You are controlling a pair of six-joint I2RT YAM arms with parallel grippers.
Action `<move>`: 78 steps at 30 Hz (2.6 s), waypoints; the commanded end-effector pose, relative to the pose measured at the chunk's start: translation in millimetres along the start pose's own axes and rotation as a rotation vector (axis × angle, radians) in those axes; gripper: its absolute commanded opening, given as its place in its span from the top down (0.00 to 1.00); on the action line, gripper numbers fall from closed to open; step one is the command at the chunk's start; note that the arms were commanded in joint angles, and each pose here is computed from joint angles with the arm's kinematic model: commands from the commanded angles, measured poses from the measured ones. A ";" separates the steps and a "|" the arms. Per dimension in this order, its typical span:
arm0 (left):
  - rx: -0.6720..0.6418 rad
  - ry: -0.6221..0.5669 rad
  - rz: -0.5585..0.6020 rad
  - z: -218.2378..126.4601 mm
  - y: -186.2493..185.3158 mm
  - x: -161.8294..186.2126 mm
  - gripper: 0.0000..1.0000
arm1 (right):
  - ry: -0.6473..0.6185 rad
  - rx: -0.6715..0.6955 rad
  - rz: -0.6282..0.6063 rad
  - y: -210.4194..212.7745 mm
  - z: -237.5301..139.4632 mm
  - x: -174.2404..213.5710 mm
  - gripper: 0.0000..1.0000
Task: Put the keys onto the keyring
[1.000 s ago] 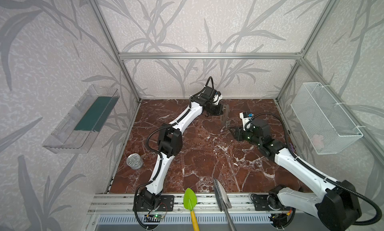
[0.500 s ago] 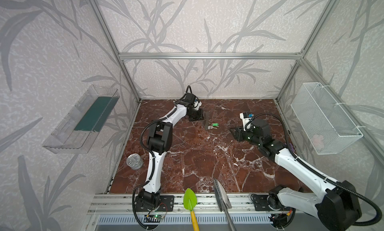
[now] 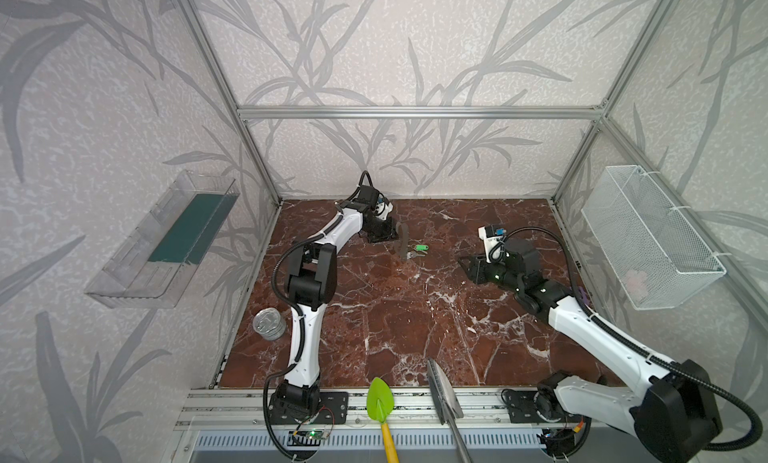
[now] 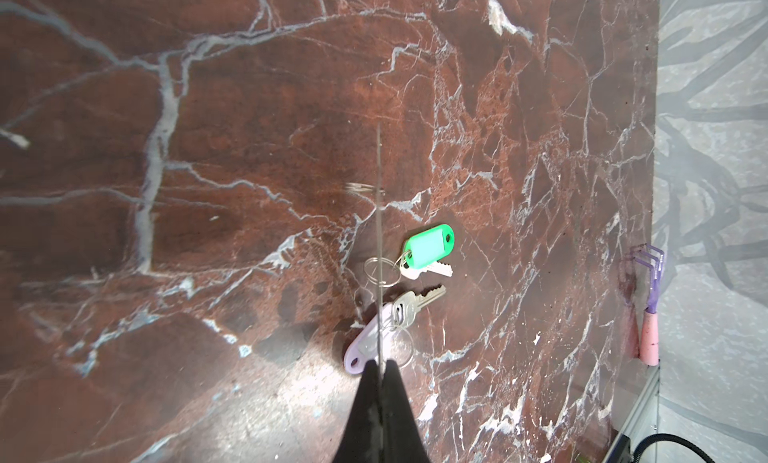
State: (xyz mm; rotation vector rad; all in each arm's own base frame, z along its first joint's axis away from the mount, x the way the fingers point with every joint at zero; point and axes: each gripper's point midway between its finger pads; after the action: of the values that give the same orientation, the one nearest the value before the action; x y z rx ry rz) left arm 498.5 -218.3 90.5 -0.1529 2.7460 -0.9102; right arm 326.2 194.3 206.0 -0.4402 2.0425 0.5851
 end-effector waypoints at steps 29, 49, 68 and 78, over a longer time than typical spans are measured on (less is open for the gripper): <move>0.019 0.018 0.112 11.3 -54.5 4.9 1.00 | -0.028 0.001 0.000 -0.6 -6.3 -5.8 0.57; -0.143 -0.046 -0.085 -6.6 78.6 -2.1 1.00 | -0.014 0.011 0.004 -3.7 -3.5 -2.3 0.57; -0.253 -0.131 -0.169 -28.3 124.6 -11.6 0.60 | -0.011 0.015 0.002 -4.1 -4.2 -1.4 0.57; -0.301 -0.196 -0.118 -73.8 119.5 -13.6 0.40 | -0.007 0.012 0.005 -4.4 -1.6 0.0 0.57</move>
State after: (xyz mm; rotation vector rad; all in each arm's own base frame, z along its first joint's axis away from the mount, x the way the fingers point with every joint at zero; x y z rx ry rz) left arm 493.7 -83.8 46.4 -0.4878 2.7360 -0.5231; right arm 326.0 191.8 209.9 -0.4334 2.0318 0.5815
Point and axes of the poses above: each gripper's point midway between its finger pads, its own z axis out along the fingers, its own y axis along the line the jaws close on, x = y × z, and after that the axes turned 13 degrees about -z, right-handed
